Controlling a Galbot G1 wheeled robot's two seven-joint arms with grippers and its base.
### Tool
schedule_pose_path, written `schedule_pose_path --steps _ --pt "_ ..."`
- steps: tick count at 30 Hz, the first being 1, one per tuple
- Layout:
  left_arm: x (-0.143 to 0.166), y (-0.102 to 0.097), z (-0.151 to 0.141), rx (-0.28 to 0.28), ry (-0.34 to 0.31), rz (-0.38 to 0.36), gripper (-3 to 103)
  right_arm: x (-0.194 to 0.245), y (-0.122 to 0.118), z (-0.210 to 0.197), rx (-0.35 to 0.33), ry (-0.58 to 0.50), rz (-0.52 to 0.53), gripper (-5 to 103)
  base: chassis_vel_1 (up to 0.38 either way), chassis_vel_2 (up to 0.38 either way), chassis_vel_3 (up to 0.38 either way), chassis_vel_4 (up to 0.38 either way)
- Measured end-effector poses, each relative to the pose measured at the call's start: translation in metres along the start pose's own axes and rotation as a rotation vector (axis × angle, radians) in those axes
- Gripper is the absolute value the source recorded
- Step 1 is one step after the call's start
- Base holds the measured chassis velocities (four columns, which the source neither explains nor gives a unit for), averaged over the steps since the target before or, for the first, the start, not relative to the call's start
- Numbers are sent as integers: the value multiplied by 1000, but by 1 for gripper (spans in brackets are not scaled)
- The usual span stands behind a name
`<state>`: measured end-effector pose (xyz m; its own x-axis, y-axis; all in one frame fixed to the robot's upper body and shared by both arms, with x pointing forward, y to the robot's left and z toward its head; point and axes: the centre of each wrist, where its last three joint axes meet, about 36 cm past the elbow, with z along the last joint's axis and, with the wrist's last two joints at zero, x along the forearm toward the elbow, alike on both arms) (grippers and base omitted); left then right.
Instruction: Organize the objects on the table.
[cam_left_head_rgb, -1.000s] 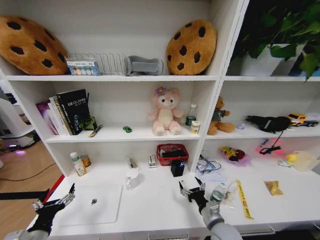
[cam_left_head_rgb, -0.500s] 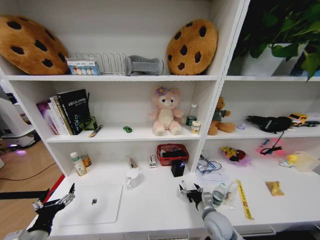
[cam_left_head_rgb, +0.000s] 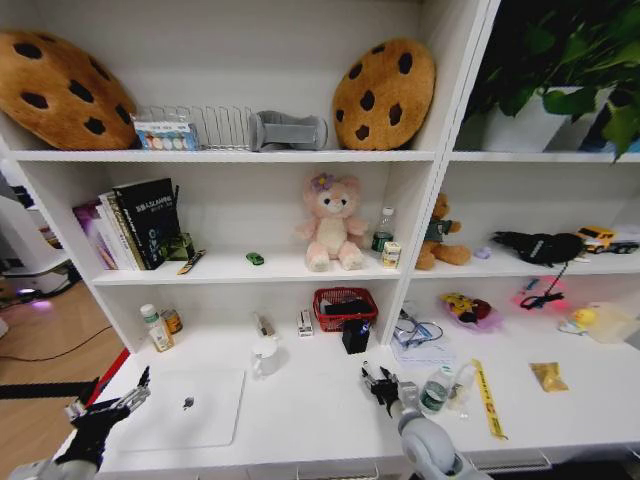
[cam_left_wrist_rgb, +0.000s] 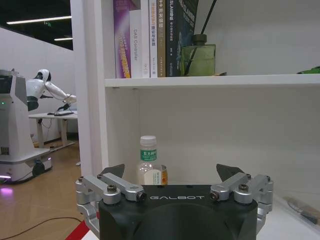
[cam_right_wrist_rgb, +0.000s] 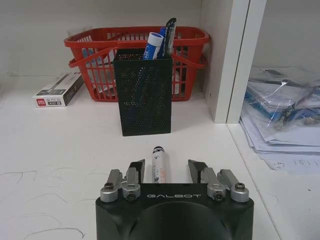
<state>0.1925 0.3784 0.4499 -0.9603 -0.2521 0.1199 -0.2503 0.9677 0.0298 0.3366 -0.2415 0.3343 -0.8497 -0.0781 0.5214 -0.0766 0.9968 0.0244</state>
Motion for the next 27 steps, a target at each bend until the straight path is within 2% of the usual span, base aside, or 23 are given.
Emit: schedule_pose_path --steps 2,3,5,6,8,9,11,16,18,19,22,23,26,27 --pt "0 0 0 0 0 0 100 0 1 1 -1 1 -3 41 0 0 0 0" --pt "0 0 0 0 0 0 100 0 1 1 -1 1 -3 41 0 0 0 0" --pt "0 0 0 0 0 0 100 -1 2 1 -2 2 -2 30 0 0 0 0" --pt "0 0 0 0 0 0 100 -1 2 1 -2 2 -2 30 0 0 0 0" --pt "0 0 0 0 0 0 100 -1 1 1 -5 2 -1 19 0 0 0 0" --pt "0 0 0 0 0 0 100 -1 1 1 -5 2 -1 19 0 0 0 0" --pt "0 0 0 0 0 0 100 -1 0 1 -8 1 2 11 0 0 0 0" --pt "0 0 0 0 0 0 100 2 0 -5 5 -38 2 10 0 0 0 0" --pt "0 0 0 0 0 0 100 5 1 -12 47 -128 -11 10 0 0 0 0" --pt "0 0 0 0 0 0 100 5 1 -12 47 -128 -11 10 0 0 0 0" --pt "0 0 0 0 0 0 100 2 1 -21 176 -311 -20 10 0 0 0 0" --pt "0 0 0 0 0 0 100 2 1 -21 176 -311 -20 10 0 0 0 0" --pt "0 0 0 0 0 0 100 -12 3 -31 272 -477 -13 10 0 0 0 0" --pt "0 0 0 0 0 0 100 -12 3 -31 272 -477 -13 10 0 0 0 0"
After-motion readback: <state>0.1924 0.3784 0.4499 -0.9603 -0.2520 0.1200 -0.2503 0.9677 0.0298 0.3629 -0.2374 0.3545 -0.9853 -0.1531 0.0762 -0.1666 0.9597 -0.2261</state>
